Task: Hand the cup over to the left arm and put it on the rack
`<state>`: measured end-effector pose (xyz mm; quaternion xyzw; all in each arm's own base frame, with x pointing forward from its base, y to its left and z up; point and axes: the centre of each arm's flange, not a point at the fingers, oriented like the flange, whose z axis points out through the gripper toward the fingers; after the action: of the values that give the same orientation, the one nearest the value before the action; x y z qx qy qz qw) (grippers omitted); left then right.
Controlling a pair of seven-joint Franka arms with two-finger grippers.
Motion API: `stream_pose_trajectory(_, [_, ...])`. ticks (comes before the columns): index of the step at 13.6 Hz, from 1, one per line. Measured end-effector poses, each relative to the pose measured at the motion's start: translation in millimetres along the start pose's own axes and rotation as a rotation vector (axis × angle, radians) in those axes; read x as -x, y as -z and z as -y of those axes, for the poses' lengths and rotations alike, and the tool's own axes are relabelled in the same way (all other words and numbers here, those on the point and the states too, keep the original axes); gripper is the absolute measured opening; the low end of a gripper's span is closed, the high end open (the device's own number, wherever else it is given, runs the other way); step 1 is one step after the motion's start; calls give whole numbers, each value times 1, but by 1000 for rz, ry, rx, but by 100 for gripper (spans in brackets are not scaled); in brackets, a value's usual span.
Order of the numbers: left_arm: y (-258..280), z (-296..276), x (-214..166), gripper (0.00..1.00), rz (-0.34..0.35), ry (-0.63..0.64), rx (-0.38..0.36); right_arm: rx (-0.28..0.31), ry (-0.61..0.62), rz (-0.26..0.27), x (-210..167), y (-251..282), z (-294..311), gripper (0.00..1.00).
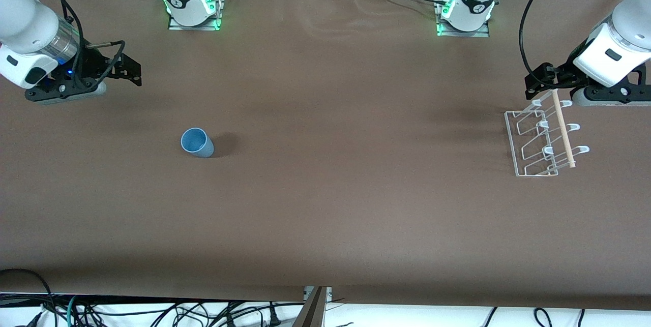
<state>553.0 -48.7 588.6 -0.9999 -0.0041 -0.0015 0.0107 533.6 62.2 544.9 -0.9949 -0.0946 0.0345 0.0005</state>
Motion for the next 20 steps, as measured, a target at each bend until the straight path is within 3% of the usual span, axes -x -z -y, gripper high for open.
stream_pose_trajectory(11, [0, 0, 0, 100, 0, 0, 0, 0, -34, -6, -2, 3, -2, 100])
stream_pose_trajectory(17, [0, 0, 0, 100, 0, 0, 0, 1, -35, 22, -11, -14, -2, 99])
stream_pose_trajectory(20, [0, 0, 0, 100, 0, 0, 0, 3, -33, 57, -29, -49, -1, 100])
